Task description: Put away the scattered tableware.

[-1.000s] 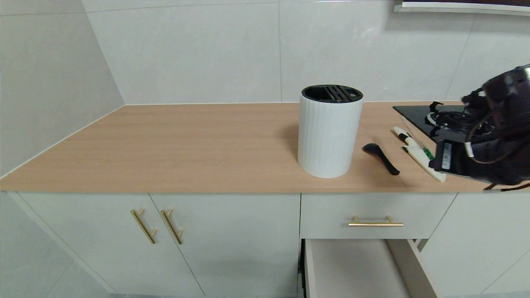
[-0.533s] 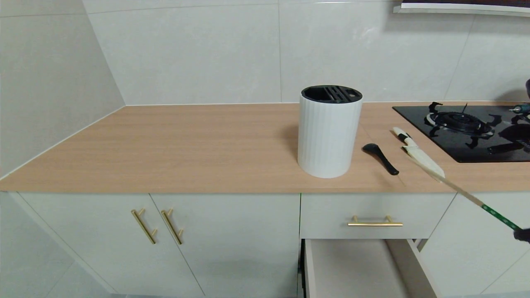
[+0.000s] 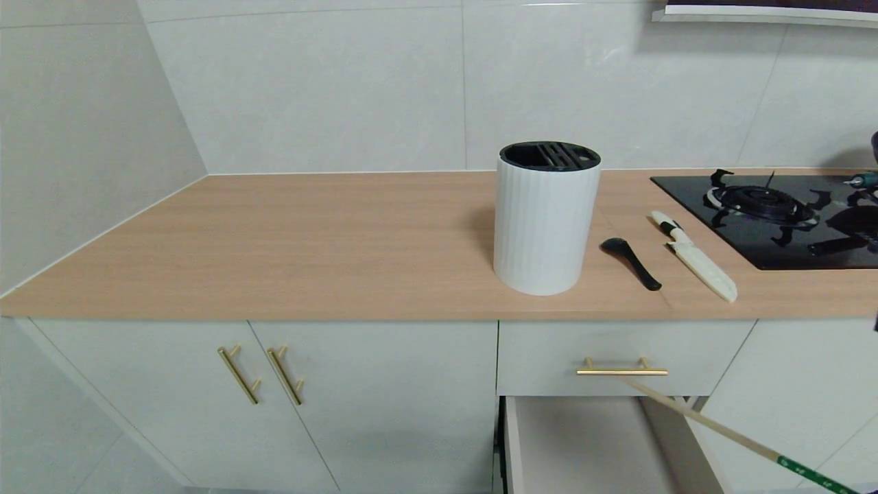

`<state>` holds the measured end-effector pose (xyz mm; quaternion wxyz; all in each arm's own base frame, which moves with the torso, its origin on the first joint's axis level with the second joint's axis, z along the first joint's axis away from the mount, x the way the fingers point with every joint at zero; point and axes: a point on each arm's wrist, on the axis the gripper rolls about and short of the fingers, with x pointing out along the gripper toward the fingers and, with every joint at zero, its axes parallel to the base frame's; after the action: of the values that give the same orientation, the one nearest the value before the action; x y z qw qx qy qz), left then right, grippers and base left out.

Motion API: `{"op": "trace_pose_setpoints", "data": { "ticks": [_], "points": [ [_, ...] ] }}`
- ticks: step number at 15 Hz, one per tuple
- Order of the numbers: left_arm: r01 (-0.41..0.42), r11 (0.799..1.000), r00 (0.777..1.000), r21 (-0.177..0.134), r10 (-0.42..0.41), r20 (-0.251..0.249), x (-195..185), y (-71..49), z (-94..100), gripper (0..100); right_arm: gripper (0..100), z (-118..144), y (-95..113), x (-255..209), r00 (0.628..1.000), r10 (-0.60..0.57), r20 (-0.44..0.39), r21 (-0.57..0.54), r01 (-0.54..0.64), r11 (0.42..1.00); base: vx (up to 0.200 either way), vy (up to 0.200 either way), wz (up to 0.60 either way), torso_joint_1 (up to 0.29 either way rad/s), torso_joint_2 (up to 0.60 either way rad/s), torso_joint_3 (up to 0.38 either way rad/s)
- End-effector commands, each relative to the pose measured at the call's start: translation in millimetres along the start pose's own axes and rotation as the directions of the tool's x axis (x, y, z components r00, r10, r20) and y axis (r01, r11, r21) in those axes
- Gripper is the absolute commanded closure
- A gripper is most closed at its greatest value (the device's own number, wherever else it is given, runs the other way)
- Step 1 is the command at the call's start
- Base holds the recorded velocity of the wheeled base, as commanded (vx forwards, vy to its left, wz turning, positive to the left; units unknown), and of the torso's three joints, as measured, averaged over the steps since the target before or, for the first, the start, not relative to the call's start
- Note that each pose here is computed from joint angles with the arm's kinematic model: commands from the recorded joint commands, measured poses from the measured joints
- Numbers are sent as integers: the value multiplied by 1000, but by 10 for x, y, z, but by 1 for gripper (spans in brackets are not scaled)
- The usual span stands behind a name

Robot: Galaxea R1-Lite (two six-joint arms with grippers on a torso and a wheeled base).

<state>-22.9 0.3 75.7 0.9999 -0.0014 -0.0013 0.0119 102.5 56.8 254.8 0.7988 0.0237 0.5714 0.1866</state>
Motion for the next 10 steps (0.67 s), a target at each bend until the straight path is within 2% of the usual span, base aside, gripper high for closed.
{"op": "trace_pose_setpoints", "data": {
  "ticks": [1, 2, 4, 10],
  "points": [
    [-1, 1000, 1000, 0, 1, -1, 1, 0, 0, 0, 100, 345, 9, 676, 950, -21, -311, 46, 37, 998, 0, 0, 0, 0, 0, 0],
    [-1, 1000, 1000, 0, 1, -1, 1, 0, 0, 0, 100, 425, 0, 866, 925, -38, -378, 56, 63, 996, 0, 0, 0, 0, 0, 0],
    [1, 1000, 1000, 0, -1, -1, 1, 0, 0, 0, 100, 516, -26, 1178, 900, -49, -432, 63, 85, 994, 0, 0, 0, 0, 0, 0],
    [-1, 1000, 1000, 0, 1, -1, 1, 0, 0, 0, 100, 584, -139, 1907, 921, -81, -381, 75, 118, 990, 0, 0, 0, 0, 0, 0]
  ]
}}
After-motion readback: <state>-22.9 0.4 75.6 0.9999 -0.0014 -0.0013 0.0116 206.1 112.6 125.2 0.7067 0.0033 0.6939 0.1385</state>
